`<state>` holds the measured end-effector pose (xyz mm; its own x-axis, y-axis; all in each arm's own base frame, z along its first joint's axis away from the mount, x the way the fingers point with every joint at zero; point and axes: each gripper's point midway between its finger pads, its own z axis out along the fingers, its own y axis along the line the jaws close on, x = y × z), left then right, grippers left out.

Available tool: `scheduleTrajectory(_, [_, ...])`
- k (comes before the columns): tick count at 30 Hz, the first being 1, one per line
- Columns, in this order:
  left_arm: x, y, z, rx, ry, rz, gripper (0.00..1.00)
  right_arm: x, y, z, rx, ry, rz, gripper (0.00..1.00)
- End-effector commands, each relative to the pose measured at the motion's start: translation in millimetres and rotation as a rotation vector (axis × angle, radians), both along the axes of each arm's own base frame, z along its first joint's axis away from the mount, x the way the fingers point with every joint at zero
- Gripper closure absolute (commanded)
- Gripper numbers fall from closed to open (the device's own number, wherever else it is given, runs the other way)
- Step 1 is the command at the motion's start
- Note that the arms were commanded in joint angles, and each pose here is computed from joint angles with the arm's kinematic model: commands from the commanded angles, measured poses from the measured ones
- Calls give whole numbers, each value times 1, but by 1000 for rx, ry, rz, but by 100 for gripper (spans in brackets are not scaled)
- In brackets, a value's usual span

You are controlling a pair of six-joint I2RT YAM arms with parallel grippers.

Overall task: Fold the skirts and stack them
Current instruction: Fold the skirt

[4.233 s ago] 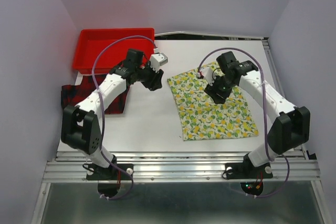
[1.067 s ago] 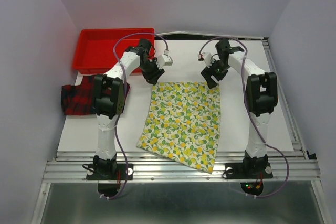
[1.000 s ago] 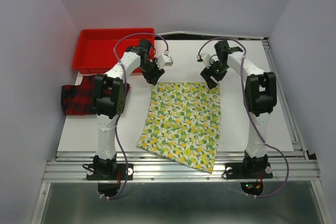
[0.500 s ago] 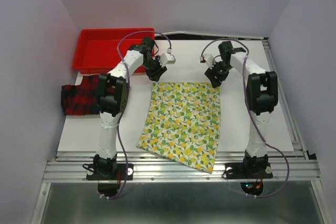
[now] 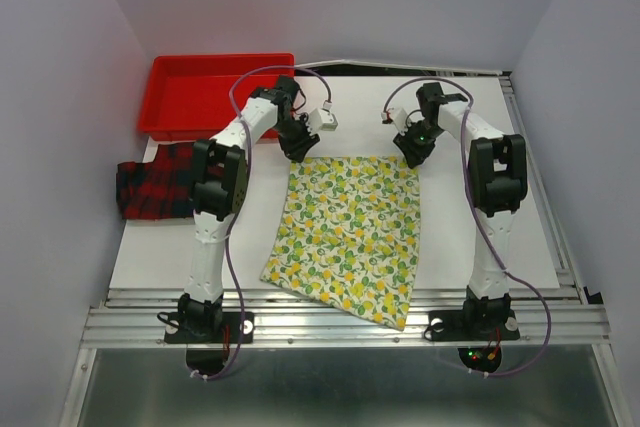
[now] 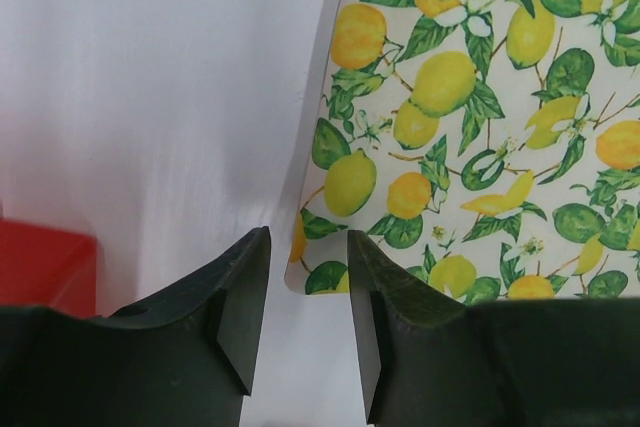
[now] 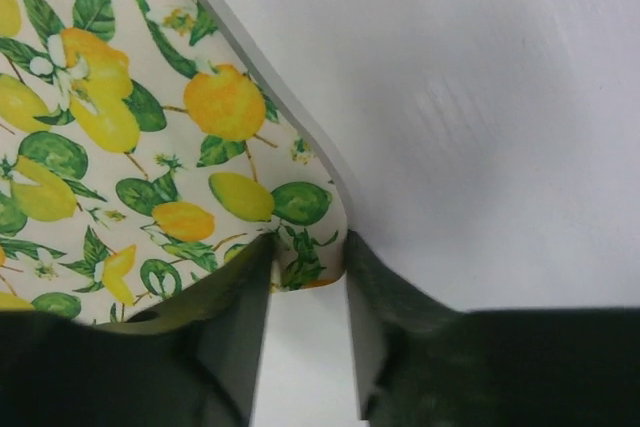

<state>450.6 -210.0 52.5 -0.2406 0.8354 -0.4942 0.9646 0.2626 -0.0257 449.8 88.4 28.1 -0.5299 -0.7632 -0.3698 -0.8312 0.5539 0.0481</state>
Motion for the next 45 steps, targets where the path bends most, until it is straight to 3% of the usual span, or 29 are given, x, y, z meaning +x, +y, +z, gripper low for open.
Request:
scheduleTrajectory(1, [-7,-2,6,-7,9,-32,62,1,-1,-5,2,-4,12,69])
scheduleTrajectory(4, [-5,0,3,6,8,-23,79,4,-2,-2,-2,-17,9,80])
scheduleTrajectory(6, [-4,0,4,7,12,-21,89,9,-3,3,-6,-36,-3,97])
scheduleTrajectory(8, [-2,-2,10,0,2,-19,100,15,-7,10,-6,-59,-16,99])
scheduleTrajectory(16, [19,-8,44,-44,-108,40,100,46,-18,56,-9,-190,-67,99])
scheduleTrajectory(28, [50,-10,146,-152,-408,158,100,76,-37,162,-7,-463,-141,99])
scheduleTrajectory(32, [34,-9,177,-197,-467,148,100,60,-35,183,6,-495,-117,99])
scheduleTrajectory(36, [2,-6,172,-170,-464,87,100,20,-30,199,43,-480,-73,99])
scheduleTrajectory(45, [-76,16,134,-143,-403,11,100,-105,18,146,73,-338,56,99])
